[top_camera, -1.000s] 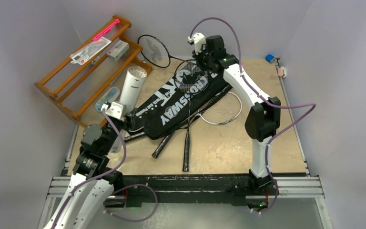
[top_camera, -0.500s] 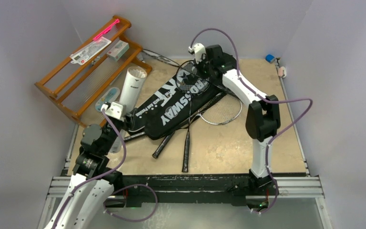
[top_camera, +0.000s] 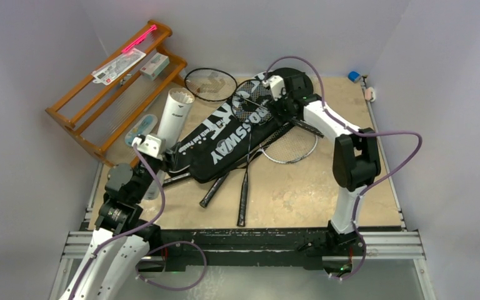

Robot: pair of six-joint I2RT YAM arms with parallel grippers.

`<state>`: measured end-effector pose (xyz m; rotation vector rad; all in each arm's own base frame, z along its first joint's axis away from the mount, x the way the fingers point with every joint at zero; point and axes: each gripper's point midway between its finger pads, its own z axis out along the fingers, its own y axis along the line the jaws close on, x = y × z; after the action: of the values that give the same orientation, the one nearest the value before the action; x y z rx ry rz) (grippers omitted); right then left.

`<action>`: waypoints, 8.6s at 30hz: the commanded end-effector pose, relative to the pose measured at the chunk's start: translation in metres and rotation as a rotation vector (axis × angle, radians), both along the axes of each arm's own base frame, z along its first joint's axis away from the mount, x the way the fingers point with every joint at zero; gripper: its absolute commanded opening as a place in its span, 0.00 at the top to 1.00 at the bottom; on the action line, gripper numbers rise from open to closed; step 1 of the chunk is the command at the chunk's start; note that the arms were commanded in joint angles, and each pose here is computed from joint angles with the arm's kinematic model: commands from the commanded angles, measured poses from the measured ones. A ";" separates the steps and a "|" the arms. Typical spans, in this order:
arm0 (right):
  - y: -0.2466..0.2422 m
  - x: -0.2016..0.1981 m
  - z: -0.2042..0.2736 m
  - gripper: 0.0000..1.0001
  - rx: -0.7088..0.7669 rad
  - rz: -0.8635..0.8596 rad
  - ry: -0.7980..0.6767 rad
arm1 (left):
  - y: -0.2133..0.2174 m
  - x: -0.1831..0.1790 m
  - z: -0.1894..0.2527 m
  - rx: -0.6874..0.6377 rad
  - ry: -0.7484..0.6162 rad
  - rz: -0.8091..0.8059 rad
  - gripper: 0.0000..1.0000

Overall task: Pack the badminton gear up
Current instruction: Place the racket at the center of the board, then adjust the shuttlecock at the center of the board.

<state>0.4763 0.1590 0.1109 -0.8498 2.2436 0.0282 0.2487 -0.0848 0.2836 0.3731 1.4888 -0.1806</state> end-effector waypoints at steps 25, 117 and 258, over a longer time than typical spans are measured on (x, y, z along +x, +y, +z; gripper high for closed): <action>-0.047 -0.009 -0.064 0.35 -0.019 0.094 0.240 | -0.002 0.005 0.013 -0.031 -0.047 -0.002 0.61; 0.100 0.092 0.047 1.00 0.786 0.411 0.121 | -0.004 0.008 0.010 -0.014 -0.037 -0.011 0.61; -0.016 -0.070 0.173 1.00 -0.342 0.454 -0.413 | -0.005 0.000 0.016 -0.036 -0.062 -0.031 0.61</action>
<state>0.4303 0.1295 0.2558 -1.3579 1.7654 -0.3294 0.2483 -0.0896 0.2852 0.3957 1.4731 -0.2044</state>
